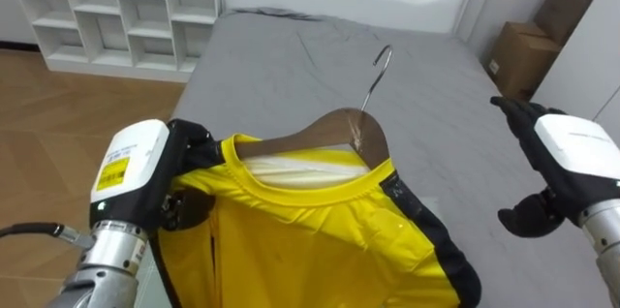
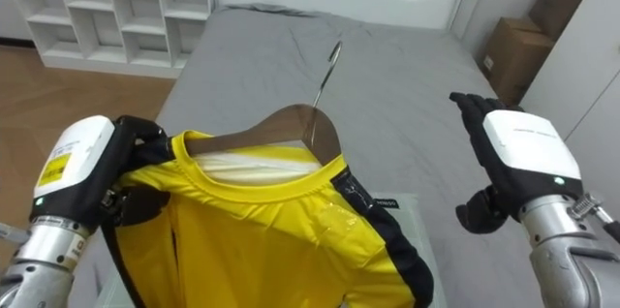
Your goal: Hang clothes
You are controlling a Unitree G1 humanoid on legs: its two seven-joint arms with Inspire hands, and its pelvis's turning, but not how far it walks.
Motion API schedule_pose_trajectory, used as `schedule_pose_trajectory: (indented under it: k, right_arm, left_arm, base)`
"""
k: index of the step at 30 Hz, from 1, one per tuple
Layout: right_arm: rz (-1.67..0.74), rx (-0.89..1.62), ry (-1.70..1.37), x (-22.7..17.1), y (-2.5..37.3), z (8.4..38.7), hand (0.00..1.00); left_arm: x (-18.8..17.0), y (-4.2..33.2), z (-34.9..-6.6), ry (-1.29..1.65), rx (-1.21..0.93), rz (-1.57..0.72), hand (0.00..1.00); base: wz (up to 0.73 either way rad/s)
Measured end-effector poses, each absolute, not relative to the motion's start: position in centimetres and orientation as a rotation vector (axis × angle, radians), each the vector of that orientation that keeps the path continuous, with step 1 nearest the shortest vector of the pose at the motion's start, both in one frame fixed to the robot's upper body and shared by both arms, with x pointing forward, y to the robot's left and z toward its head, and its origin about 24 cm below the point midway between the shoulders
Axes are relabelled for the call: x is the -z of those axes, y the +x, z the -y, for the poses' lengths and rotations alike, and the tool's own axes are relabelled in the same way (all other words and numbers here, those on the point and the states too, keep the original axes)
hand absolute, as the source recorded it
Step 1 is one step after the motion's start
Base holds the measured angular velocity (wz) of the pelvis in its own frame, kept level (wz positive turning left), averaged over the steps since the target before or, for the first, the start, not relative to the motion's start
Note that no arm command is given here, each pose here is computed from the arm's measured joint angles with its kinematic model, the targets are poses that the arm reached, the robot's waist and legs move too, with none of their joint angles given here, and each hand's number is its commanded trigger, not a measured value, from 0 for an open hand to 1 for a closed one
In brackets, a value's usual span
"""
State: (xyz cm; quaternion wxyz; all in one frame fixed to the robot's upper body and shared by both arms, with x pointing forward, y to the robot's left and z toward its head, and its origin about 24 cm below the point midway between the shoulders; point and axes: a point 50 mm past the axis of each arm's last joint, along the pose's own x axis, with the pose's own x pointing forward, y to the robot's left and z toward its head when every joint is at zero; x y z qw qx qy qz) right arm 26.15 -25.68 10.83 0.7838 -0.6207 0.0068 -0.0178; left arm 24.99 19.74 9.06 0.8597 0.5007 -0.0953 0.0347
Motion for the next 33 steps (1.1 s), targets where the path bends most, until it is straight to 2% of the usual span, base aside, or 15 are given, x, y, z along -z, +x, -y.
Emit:
schedule_pose_trajectory:
  k: [19,33]
  right_arm:
    - [-0.163,-0.29,-1.246,-10.7,25.7,25.8,0.0]
    - [-0.219,-0.541,-1.01,-9.6,23.8,25.0,0.0]
  left_arm:
    - [-9.4,24.9,-20.1,1.118,-0.052,0.224,1.0]
    - [-9.9,24.9,-20.6,1.147,-0.047,0.248,1.0]
  base:
    - [-0.03]
    - [0.0]
